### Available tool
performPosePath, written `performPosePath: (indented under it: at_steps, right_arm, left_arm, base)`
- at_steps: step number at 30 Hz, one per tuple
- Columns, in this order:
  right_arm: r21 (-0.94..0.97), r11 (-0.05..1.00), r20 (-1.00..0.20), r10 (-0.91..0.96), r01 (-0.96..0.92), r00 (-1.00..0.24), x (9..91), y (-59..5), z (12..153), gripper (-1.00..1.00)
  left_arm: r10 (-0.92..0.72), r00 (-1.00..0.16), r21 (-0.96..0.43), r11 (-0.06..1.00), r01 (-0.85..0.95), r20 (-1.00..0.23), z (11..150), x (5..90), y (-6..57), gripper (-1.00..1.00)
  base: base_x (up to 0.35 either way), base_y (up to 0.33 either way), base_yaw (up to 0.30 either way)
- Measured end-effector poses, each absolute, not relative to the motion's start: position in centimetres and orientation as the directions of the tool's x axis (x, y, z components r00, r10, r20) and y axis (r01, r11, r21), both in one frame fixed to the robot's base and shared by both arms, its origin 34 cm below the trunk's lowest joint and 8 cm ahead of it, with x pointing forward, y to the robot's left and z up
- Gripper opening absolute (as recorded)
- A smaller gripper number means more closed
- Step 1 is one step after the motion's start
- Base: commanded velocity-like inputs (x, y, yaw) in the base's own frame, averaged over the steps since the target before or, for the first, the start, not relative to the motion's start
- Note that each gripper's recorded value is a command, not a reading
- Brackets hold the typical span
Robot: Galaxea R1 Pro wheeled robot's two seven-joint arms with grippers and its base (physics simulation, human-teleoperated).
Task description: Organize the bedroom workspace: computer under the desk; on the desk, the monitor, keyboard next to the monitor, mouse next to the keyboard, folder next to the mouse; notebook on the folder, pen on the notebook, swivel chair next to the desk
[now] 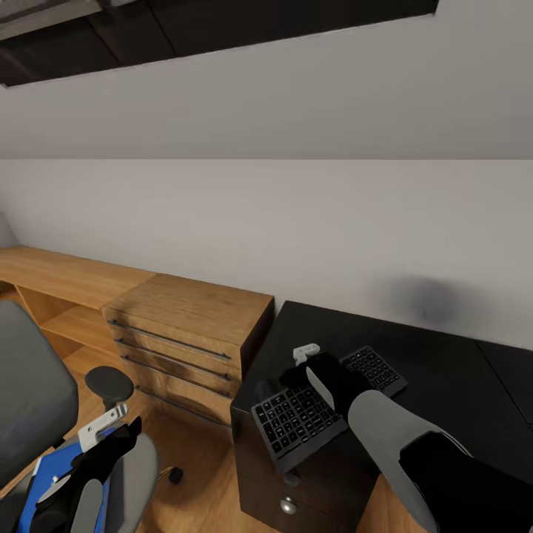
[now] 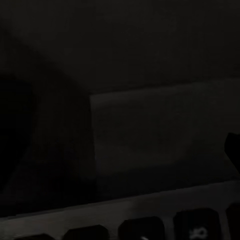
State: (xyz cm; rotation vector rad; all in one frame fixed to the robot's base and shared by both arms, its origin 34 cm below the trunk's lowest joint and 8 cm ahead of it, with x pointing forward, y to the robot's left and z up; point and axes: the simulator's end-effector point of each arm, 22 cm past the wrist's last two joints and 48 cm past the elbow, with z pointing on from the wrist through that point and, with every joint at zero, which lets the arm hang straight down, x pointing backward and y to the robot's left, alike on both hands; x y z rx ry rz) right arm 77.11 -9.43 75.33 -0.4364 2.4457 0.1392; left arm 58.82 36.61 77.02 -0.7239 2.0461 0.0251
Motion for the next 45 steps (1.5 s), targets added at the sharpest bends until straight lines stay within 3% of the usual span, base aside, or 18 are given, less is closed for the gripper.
performPosePath:
  at_steps: [45]
  right_arm:
    - [-0.009, 0.939, -0.616, -0.277, -0.344, -0.738, 77.10, -9.43, 75.38, 1.00]
  left_arm:
    - [-0.483, -0.390, -0.259, 0.826, -0.501, -0.784, 77.06, 58.80, 36.60, 1.00]
  base:
    - [-0.040, -0.018, 0.000]
